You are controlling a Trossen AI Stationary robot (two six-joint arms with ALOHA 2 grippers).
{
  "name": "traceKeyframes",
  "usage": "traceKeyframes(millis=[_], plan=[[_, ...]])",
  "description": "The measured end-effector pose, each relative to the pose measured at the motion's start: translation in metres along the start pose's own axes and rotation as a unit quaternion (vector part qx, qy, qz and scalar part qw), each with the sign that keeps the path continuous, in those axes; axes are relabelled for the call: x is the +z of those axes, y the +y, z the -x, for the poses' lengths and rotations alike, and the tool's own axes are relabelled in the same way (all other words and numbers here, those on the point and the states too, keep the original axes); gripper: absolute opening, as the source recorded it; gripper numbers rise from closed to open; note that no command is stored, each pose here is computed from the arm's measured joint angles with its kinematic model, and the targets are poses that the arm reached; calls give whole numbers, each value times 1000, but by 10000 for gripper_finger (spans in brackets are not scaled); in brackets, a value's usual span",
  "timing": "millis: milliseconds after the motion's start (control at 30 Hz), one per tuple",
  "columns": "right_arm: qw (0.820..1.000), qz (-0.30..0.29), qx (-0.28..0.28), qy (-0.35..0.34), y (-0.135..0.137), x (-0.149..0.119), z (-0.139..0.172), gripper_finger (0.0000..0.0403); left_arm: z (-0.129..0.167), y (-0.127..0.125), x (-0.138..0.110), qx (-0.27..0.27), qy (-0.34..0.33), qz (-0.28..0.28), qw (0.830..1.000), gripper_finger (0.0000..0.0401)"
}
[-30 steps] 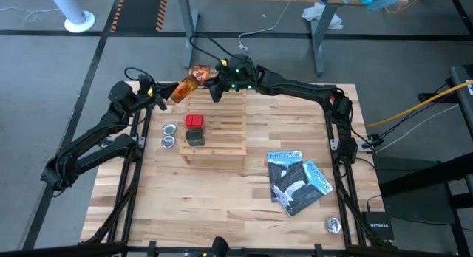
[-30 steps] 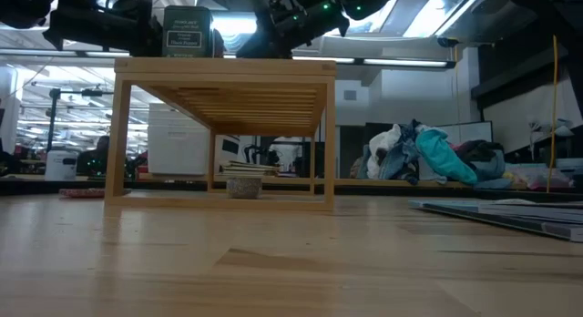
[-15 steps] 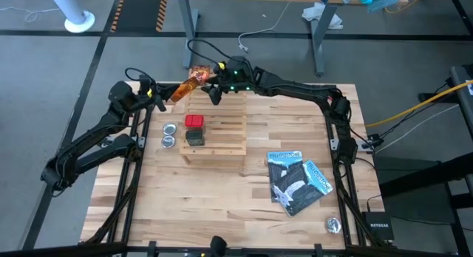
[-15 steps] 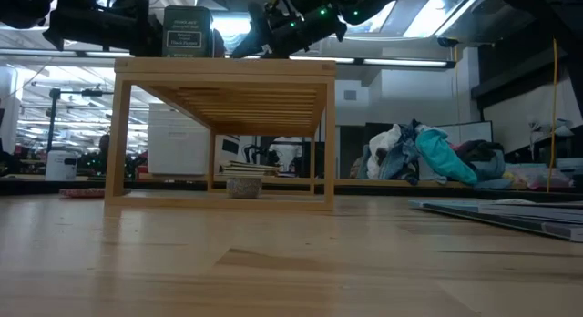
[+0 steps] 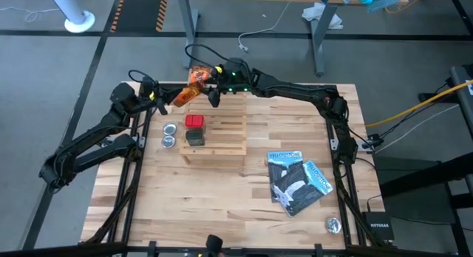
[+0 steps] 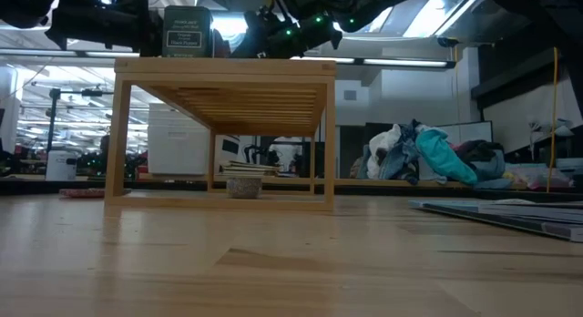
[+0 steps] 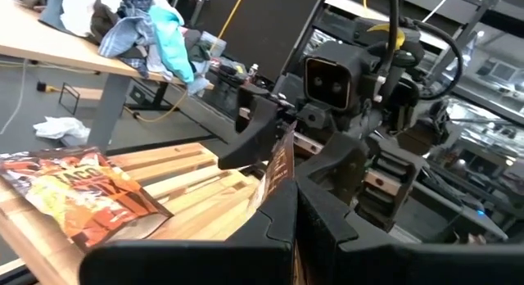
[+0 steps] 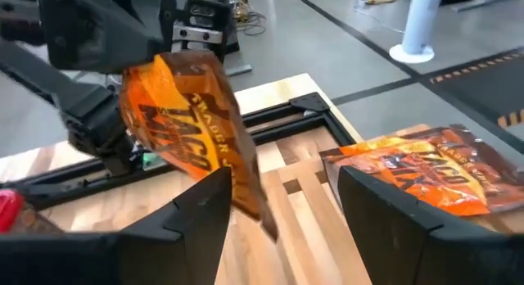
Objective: Shelf spices
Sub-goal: Remove the orange seasoning pack from the shelf
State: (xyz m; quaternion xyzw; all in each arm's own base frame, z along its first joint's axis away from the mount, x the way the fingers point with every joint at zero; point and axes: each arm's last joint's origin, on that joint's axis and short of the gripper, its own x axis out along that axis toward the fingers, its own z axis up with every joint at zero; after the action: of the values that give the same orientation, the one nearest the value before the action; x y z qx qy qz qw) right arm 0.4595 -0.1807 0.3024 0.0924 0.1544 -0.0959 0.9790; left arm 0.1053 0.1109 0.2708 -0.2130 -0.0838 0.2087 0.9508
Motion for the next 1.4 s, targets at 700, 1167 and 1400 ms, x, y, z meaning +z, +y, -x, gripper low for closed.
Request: traceKeyframes(millis=[700, 1167, 1400], plan=[[998, 6, 68, 2, 0, -10, -12, 97, -1, -4, -1, -15, 2, 4, 1000, 0], [995, 17, 94, -17, 2, -7, -12, 5, -1, -5, 0, -16, -1, 0, 1000, 0], [995, 14, 97, -10, 2, -8, -12, 3, 0, -5, 7, -21, -34, -18, 999, 0]])
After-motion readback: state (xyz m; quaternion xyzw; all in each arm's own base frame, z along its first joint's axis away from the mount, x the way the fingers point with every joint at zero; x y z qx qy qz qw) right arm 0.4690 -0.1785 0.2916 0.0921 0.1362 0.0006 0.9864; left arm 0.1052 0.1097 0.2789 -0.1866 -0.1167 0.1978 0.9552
